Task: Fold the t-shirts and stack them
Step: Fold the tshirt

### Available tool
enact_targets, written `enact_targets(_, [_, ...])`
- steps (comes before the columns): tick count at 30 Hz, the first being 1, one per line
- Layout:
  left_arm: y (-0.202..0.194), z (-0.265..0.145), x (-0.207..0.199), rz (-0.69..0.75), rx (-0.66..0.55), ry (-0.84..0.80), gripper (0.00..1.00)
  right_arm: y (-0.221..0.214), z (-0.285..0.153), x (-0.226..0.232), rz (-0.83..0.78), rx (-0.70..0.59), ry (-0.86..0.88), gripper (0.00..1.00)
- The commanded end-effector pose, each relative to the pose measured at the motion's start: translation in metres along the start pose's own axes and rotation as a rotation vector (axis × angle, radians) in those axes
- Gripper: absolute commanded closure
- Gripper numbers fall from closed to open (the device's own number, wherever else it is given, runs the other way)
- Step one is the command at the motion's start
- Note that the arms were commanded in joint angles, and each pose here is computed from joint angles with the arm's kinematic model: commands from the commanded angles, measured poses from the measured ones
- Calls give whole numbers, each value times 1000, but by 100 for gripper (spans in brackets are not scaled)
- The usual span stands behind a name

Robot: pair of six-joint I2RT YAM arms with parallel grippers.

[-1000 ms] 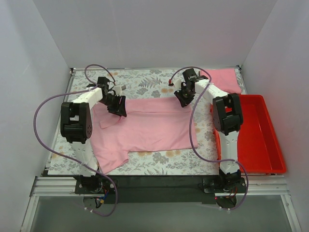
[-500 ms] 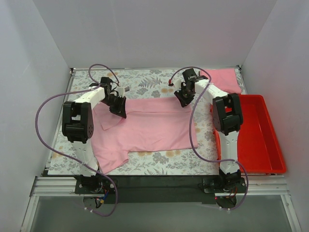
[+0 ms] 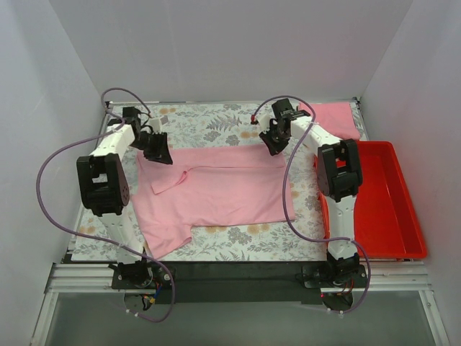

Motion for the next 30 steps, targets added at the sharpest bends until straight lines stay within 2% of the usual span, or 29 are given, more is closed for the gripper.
enact_targets(1, [9, -16, 23, -54, -81, 158, 76, 15, -10, 1, -34, -2, -52, 80])
enact_targets(11, [6, 16, 68, -122, -31, 335, 77, 0, 23, -9, -30, 129, -115, 82])
enact_targets(19, [55, 40, 100, -117, -73, 348, 79, 4, 48, -43, -57, 114, -254, 82])
enact_targets(22, [84, 26, 85, -75, -130, 260, 73, 19, 35, -57, -66, 53, -298, 74])
enact_targets(25, [97, -6, 52, -17, -172, 133, 60, 42, -7, -60, -100, -46, -339, 54])
enact_targets(26, [98, -18, 42, 6, -186, 108, 55, 46, -19, -59, -112, -72, -339, 46])
enact_targets(27, [95, -28, 32, 22, -182, 83, 44, 49, -29, -53, -122, -109, -316, 43])
enact_targets(28, [93, -51, 15, 83, -219, 69, 41, 58, -58, -47, -136, -156, -325, 39])
enact_targets(29, [81, -54, 11, 87, -189, 60, 39, 60, -71, -41, -148, -183, -304, 32])
enact_targets(30, [74, -76, -5, 128, -217, 60, 36, 62, -93, -28, -164, -227, -279, 31])
Point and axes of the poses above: each gripper's point midway between its finger pads, its own z axis out along the fingers, its own x axis along the line the jaws close on, y = z × x, the point moved 10 cm from there along -z, back along the fingers, and after that the axes turned 11 degrees about -z, right-handed, at the moved point
